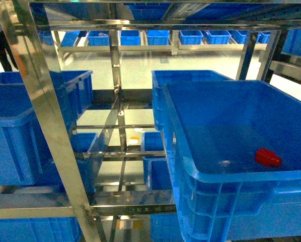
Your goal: Pick red block from blue box to shelf
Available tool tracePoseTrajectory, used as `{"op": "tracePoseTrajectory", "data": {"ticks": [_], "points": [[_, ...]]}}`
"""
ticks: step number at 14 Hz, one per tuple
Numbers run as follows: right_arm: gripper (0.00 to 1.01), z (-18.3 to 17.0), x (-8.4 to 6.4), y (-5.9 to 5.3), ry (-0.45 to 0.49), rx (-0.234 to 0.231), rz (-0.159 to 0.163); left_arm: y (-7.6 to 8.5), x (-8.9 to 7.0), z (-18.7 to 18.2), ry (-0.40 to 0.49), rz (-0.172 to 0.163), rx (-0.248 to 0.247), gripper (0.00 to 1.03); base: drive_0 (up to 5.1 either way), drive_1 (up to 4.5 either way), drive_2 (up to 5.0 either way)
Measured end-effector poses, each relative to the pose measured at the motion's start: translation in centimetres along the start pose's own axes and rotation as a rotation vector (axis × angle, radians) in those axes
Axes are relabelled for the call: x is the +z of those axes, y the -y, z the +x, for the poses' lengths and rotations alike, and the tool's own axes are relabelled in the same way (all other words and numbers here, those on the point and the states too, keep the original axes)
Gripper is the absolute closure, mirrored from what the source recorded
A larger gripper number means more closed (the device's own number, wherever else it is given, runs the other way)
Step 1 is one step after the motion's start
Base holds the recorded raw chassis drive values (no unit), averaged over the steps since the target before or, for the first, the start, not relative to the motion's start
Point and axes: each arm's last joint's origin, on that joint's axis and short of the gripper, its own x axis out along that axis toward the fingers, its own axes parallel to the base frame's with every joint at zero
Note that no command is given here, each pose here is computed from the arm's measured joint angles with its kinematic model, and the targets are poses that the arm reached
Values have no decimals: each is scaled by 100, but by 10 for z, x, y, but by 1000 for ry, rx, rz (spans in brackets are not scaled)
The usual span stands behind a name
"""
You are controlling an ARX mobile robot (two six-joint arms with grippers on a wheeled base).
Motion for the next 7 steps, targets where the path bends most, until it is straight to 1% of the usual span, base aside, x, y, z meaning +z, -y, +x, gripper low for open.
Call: {"op": "tracePoseTrajectory", "data": {"ticks": [1, 2, 3, 4, 5, 6, 7], "points": [[75, -8, 5, 9, 24, -15, -6, 0, 0, 0, 0, 0, 0, 5, 0, 0, 0], [91, -14, 4, 13, 18, -9, -7, 0, 0, 0, 0, 0, 0, 5, 0, 0, 0], [99, -18, 5, 16, 23, -11, -8, 0, 0, 0, 0, 0, 0, 5, 0, 0, 0], [99, -22, 7, 18, 31, -15, -8, 0, 0, 0, 0, 0, 0, 5, 0, 0, 0], [99, -24, 8, 22, 32, 7, -9, 0, 0, 0, 0, 0, 0, 5, 0, 0, 0], [99, -27, 10, 29, 40, -17, -9, 0, 0, 0, 0, 0, 0, 5, 0, 0, 0], [99, -30, 11, 30, 45, -21, -9, 0, 0, 0, -1, 0, 0, 5, 0, 0, 0]]}}
